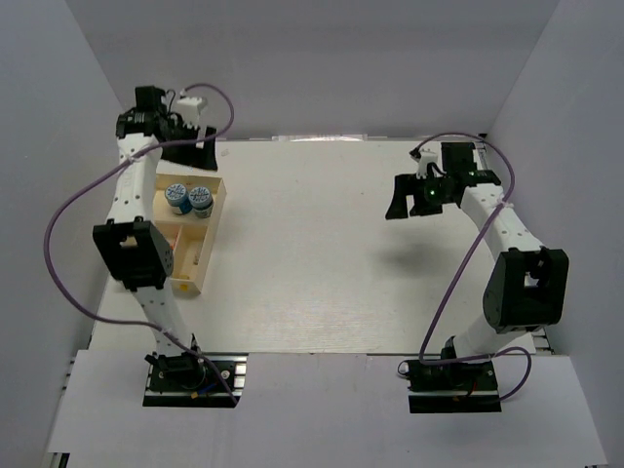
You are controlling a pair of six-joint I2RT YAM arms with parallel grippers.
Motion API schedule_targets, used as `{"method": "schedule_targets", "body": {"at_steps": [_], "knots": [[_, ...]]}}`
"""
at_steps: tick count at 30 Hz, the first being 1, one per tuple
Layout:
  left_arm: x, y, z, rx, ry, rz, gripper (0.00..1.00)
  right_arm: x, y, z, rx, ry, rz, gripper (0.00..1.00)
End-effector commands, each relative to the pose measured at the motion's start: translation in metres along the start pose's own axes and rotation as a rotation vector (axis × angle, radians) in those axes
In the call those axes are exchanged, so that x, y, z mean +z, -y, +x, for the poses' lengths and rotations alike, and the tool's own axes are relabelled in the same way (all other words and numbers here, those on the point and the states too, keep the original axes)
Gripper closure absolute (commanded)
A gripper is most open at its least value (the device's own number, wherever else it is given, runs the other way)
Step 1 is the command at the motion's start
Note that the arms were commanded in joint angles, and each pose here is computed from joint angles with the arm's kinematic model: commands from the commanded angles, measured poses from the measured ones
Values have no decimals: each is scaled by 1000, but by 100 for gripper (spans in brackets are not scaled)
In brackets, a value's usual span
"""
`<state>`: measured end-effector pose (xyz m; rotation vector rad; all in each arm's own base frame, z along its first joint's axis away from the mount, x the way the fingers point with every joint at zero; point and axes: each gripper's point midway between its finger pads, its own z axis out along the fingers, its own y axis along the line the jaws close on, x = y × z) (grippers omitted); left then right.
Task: Sort the stationery into containers
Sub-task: Reset both arms
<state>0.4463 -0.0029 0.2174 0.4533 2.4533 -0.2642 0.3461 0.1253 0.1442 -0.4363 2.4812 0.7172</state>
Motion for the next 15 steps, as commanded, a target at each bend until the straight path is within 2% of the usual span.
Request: {"method": "schedule_targets", "body": {"at_steps": [1, 2, 5, 9, 13, 15], "knots": [[9, 9, -51, -92, 82, 71, 2, -25, 26, -60, -68, 144, 140, 11], [8, 9, -60, -77, 109, 55, 2, -38, 31, -81, -101, 191, 169, 11], [17, 9, -68, -96, 164, 65, 2, -56, 49, -113, -124, 228, 239, 11], [30, 4, -63, -134, 168, 47, 2, -68, 99, -129, -62, 215, 304, 11], [31, 2, -54, -148, 169, 19, 2, -74, 114, -134, -33, 228, 296, 11], [19, 0, -62, -133, 223, 5, 2, -73, 116, -132, -24, 225, 290, 11]]}}
